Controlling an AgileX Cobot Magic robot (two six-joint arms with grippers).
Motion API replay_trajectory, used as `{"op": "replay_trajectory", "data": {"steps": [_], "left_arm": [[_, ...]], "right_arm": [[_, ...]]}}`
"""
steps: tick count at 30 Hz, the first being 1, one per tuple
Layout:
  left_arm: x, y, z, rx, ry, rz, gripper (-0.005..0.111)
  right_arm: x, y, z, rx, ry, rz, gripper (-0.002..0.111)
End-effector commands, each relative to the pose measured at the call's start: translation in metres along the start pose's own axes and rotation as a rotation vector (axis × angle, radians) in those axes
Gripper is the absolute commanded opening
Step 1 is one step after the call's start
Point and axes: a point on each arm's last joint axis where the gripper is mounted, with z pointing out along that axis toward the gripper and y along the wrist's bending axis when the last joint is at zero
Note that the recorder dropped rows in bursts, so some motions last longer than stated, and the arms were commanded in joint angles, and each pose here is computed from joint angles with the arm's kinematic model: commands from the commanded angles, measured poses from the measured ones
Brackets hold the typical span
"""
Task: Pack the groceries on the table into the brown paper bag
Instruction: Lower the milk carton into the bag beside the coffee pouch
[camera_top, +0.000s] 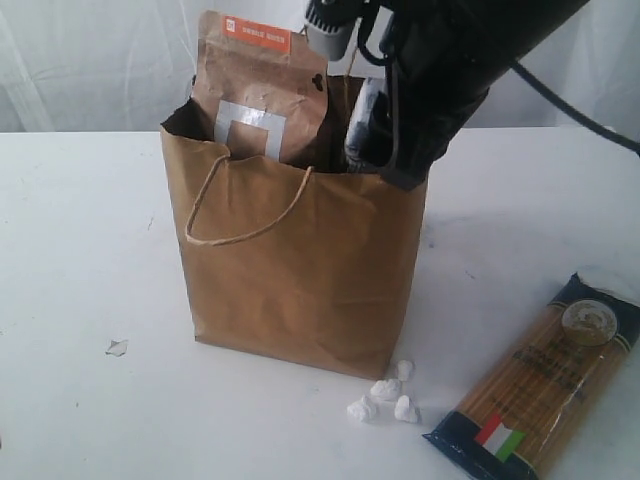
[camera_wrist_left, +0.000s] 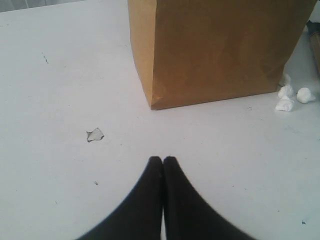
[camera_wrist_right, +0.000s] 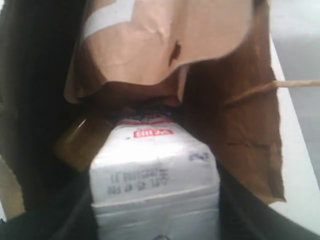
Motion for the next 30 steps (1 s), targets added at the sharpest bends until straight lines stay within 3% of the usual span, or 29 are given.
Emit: {"op": "replay_trajectory", "data": {"steps": [1, 15, 19, 25, 30], "left_arm": [[0.0012, 0.0001, 0.0002, -0.001, 0.000, -0.015, 0.000], [0.0012, 0.0001, 0.0002, -0.001, 0.000, -0.015, 0.000], [0.0012, 0.0001, 0.0002, -0.001, 0.000, -0.015, 0.000], [0.0012, 0.0001, 0.0002, -0.001, 0.000, -0.015, 0.000], [0.0012, 0.0001, 0.0002, -0.001, 0.000, -0.015, 0.000]], "right_arm": [[-0.0020, -0.0009, 0.0056, -0.002, 0.020, -0.035, 0.000], [-0.0007, 0.0001, 0.0114, -0.023, 0.043, -0.032, 0.001], [-0.0001, 0.0007, 0.0113, -0.029, 0.050, -0.026, 0.013], [-0.0009, 0.0027, 0.0113, -0.042, 0.050, -0.025, 0.047], [-0.0026, 0.0047, 0.0104, -0.043, 0.046, -0.009, 0.055]]}}
